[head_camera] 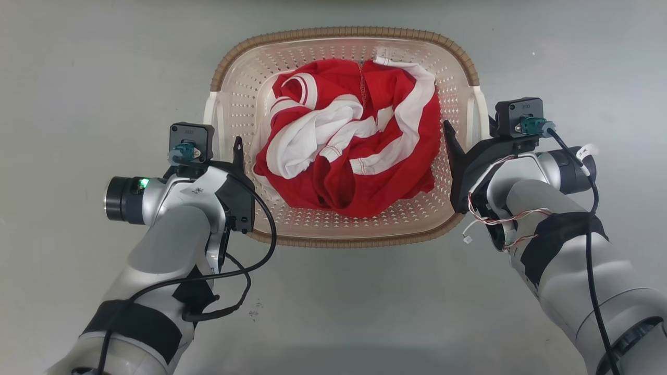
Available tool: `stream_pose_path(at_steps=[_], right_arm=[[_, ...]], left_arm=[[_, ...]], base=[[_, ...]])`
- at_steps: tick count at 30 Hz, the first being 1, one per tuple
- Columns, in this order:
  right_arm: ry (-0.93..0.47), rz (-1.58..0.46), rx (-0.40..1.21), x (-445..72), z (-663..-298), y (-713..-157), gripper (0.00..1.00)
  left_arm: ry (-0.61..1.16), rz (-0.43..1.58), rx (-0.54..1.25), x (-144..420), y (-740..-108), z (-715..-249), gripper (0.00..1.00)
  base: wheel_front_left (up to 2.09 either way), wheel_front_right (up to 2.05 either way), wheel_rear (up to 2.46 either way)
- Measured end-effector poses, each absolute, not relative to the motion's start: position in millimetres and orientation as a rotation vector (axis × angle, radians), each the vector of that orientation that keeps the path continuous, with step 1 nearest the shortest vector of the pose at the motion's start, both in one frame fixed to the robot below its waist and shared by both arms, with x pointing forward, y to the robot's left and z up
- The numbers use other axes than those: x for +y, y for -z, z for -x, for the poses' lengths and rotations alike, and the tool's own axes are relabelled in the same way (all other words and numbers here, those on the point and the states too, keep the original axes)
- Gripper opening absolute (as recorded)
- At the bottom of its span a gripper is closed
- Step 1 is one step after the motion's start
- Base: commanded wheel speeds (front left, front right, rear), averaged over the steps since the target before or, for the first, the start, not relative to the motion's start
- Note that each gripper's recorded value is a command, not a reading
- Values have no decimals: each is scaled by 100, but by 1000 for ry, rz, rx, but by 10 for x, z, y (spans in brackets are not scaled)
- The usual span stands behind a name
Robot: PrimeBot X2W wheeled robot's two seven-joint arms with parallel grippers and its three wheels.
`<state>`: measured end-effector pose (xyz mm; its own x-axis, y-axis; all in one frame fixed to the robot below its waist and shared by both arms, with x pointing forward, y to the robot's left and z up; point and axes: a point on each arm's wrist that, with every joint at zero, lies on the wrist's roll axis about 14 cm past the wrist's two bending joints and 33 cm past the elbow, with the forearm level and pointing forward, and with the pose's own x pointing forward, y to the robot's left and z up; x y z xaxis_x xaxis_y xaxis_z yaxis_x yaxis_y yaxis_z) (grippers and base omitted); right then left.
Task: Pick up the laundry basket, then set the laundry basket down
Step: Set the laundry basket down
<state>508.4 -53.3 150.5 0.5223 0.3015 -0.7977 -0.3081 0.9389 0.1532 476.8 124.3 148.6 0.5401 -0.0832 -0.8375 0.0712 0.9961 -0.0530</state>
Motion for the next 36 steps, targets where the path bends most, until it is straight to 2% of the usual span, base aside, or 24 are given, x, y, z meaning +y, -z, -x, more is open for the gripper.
stream_pose_path(at_steps=[19, 36], right_arm=[[-352, 18, 787, -558, -5364, -2175, 100], [-309, -47, 651, -624, -5323, -2878, 100]], left_arm=[[105, 9, 840, 1244, -2072, -4963, 100], [87, 76, 736, 1222, -2609, -4801, 100]], base=[[0, 0, 0], [0, 0, 0]])
